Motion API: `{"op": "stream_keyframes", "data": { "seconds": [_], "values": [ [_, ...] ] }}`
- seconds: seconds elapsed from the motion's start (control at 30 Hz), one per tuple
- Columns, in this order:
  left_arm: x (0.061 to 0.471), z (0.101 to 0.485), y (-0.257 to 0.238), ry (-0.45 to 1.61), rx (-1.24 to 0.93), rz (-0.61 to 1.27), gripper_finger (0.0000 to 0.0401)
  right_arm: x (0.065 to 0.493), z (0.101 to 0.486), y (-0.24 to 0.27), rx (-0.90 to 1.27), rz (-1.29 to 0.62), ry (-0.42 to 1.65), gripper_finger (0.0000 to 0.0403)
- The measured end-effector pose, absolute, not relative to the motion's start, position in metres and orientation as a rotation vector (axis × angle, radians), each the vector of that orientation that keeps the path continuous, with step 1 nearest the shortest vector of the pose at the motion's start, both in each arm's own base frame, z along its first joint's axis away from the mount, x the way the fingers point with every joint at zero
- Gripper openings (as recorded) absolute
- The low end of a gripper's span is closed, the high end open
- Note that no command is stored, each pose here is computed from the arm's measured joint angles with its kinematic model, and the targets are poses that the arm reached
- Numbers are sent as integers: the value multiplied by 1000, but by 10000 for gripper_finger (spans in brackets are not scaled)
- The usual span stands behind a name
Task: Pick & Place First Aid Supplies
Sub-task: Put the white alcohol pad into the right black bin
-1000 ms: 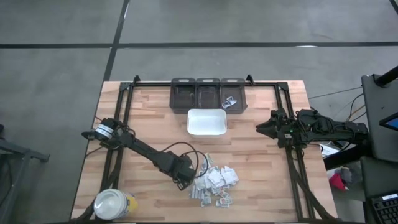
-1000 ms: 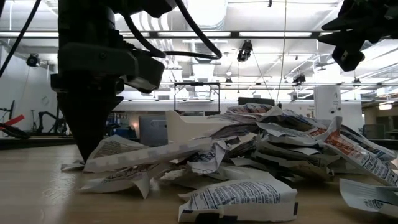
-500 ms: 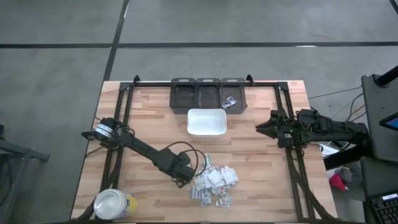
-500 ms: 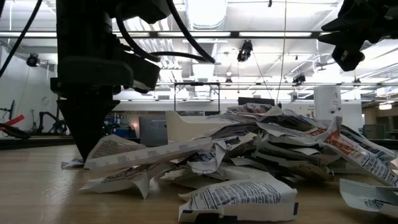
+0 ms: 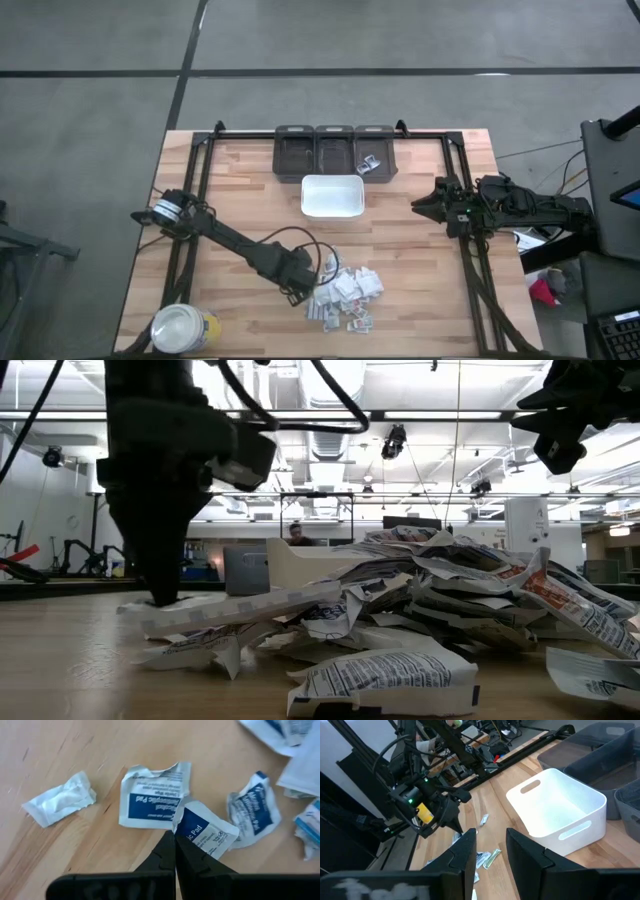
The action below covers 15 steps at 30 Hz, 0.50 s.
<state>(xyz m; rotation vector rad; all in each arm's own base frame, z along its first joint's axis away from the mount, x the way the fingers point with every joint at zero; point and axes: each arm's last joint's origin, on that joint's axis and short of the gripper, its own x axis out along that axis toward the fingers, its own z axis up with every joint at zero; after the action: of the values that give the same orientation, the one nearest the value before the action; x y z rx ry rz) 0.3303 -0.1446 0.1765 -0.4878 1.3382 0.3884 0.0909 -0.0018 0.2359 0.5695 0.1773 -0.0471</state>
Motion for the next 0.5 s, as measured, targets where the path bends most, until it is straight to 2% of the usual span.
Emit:
{"op": "stream_keyframes", "data": {
  "seconds": [0.27,0.5],
  "values": [
    [349,210,-149,1234,-382,240,0,91,236,-2,578,-44,177,93],
    [376,256,-130,1042,-276,225,0,98,240,2,586,91,183,111]
  ]
}}
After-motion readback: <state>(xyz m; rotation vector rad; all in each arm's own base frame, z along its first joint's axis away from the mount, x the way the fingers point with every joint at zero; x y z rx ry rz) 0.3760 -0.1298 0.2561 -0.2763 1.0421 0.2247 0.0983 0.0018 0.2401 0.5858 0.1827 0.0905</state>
